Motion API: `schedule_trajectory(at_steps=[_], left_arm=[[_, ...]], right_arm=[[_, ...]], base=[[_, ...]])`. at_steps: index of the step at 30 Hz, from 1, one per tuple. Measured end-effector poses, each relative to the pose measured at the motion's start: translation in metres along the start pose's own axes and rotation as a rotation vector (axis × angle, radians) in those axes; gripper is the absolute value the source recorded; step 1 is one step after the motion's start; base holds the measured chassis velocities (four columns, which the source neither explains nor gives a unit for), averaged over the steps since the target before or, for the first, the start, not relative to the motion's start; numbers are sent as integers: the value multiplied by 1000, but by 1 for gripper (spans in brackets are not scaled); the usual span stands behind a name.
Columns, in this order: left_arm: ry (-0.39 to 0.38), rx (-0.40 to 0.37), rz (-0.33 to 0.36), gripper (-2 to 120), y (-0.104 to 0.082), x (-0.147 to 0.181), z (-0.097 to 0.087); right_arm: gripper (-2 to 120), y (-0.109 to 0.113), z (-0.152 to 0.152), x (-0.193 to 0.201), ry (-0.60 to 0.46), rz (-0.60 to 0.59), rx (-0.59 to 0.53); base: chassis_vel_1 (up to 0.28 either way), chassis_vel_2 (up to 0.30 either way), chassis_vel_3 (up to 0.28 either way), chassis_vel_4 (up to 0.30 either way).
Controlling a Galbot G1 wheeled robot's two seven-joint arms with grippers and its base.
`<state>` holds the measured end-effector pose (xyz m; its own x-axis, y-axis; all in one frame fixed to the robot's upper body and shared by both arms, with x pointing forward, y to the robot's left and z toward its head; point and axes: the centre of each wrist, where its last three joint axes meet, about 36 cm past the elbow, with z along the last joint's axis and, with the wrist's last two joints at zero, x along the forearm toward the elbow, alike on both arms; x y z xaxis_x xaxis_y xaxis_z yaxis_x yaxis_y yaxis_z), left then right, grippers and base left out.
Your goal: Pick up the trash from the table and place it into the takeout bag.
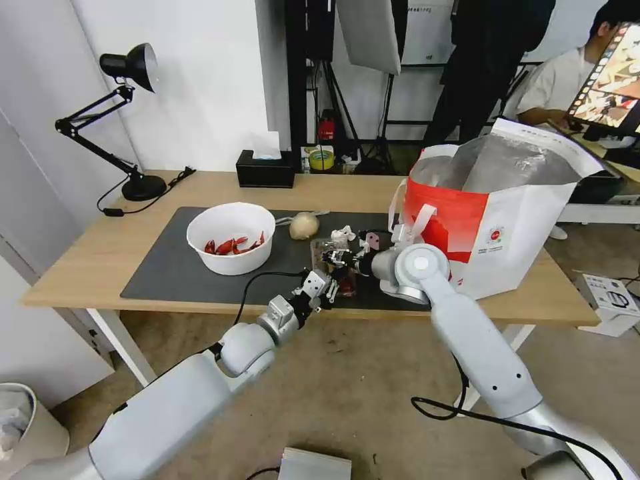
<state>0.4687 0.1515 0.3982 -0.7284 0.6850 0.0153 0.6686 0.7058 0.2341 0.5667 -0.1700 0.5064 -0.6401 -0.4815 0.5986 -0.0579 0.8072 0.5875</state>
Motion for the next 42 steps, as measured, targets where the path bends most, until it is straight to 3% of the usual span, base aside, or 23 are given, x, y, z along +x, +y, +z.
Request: schedule_trajectory(at_steps=[7,15,24,31,37,42], left_arm=[[-7,5,-3,0,-1,2,-2],[-17,8,-28,0,3,17,-7],[2,25,-100,0,10,67,-4],[10,40,-179,0,6,109,-4],[-10,39,-255,21,5,126,-13],[-7,55,-271,38,-4,133,-15]], right_arm=[[1,-3,0,1,-3,5,-7],[0,-7,1,2,-5,8,-16],[0,-13,-4,9,-21,4,-26],[0,-9,-5,22,-49,-70,-20],[0,4,-6,51,-130,-196,29],[0,16,-11,74,-216,-265,61]], base=[[0,0,0,0],[0,0,0,0],[0,0,0,0],[0,0,0,0],[0,0,0,0],[0,0,0,0]])
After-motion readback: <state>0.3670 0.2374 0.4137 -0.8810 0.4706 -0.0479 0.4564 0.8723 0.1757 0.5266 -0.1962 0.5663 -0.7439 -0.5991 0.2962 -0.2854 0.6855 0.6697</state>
